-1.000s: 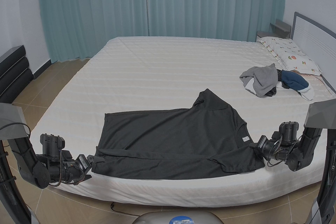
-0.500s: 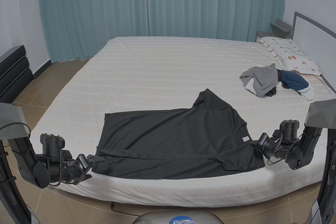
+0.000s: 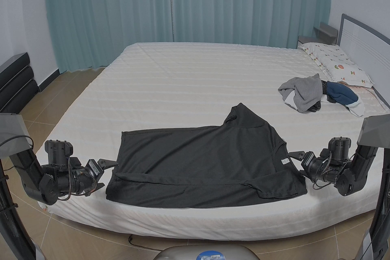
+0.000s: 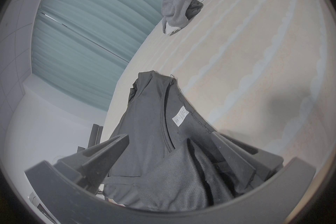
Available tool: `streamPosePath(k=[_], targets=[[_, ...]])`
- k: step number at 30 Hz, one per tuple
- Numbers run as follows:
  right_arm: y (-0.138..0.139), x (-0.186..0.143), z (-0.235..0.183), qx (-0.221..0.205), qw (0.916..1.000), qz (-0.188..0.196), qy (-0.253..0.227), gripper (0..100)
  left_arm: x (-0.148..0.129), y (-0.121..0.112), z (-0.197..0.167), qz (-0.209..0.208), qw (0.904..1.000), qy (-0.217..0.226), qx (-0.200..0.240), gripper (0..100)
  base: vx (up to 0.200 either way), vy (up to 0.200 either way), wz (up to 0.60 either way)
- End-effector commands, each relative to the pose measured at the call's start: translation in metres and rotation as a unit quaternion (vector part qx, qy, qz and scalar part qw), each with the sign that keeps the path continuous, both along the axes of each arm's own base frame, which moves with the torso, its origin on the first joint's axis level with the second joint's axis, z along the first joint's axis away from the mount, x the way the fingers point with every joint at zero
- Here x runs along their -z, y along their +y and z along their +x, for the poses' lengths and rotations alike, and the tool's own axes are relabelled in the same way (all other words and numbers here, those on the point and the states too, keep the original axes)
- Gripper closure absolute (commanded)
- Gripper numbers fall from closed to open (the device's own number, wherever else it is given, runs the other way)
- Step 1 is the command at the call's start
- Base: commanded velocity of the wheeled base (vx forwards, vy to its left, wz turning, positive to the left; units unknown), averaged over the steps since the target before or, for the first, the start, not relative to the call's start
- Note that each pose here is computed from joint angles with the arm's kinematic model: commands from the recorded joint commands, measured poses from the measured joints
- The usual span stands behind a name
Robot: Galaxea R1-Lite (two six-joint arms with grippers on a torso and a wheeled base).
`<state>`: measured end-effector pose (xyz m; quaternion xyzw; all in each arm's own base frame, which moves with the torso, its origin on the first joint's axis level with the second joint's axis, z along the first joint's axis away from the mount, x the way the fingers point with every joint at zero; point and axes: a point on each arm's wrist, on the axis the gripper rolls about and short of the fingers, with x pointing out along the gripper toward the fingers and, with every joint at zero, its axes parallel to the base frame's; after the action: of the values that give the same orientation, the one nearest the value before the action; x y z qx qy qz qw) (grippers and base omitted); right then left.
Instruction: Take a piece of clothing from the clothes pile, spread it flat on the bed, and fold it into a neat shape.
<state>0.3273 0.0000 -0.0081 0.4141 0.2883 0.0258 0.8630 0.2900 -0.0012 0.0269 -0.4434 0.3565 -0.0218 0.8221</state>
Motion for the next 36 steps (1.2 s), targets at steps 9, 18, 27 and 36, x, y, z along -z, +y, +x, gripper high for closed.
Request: streamPosePath(k=[9, 18, 27, 36], targets=[[-0.020, -0.021, -0.008, 0.032, 0.9992, 0.001, -0.022, 0, 0.021, -0.071, 0.033, 0.044, 0.9980, 0.018, 0.042, 0, 0.000, 0.000, 0.00], [-0.026, -0.021, -0.009, 0.041, 0.9989, 0.000, -0.023, 0, 0.025, -0.062, 0.059, 0.054, 0.9978, 0.028, 0.024, 0, 0.000, 0.000, 0.00], [-0.025, -0.019, -0.008, 0.040, 0.9990, 0.001, -0.019, 0, 0.021, -0.049, 0.078, 0.057, 0.9983, 0.006, -0.013, 0, 0.000, 0.000, 0.00], [-0.022, -0.020, -0.009, 0.036, 0.9992, 0.001, -0.019, 0, 0.006, -0.010, 0.090, 0.047, 0.9960, -0.017, -0.074, 0, 0.000, 0.000, 0.00]])
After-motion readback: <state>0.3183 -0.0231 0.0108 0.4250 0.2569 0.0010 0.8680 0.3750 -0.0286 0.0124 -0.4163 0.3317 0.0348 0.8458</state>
